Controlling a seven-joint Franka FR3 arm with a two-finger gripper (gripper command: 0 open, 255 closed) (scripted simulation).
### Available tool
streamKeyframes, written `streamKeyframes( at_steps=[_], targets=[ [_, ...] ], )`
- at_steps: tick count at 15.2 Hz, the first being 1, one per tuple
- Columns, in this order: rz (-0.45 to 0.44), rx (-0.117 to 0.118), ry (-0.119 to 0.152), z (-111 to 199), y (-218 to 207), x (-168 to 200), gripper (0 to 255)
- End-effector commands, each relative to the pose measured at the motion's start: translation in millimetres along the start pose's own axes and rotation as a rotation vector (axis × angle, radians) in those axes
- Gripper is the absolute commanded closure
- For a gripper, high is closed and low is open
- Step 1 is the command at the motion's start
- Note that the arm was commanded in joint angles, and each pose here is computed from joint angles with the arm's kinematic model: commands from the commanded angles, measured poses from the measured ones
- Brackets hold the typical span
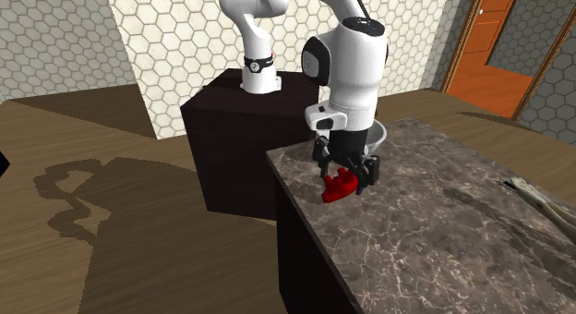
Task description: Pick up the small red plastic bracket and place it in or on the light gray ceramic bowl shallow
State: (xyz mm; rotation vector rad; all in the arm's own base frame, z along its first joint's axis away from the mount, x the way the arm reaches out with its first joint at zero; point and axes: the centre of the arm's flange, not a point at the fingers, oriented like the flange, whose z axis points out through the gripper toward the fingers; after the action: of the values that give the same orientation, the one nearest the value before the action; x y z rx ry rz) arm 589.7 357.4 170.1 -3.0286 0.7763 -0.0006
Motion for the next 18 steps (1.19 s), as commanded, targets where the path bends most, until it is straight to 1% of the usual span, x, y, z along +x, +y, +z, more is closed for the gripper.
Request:
streamKeyframes(
  at_steps=[1,4,12,13,18],
  targets=[
    [0.010,-0.008,-0.001,14,0,-3,0],
    [0.010,-0.008,-0.001,33,0,-3,0],
    [0.010,-0.008,-0.001,33,0,-3,0],
    [0.010,-0.008,-0.001,26,-8,-6,255],
    [0.010,-0.007,-0.001,28,-6,-9,255]
  ],
)
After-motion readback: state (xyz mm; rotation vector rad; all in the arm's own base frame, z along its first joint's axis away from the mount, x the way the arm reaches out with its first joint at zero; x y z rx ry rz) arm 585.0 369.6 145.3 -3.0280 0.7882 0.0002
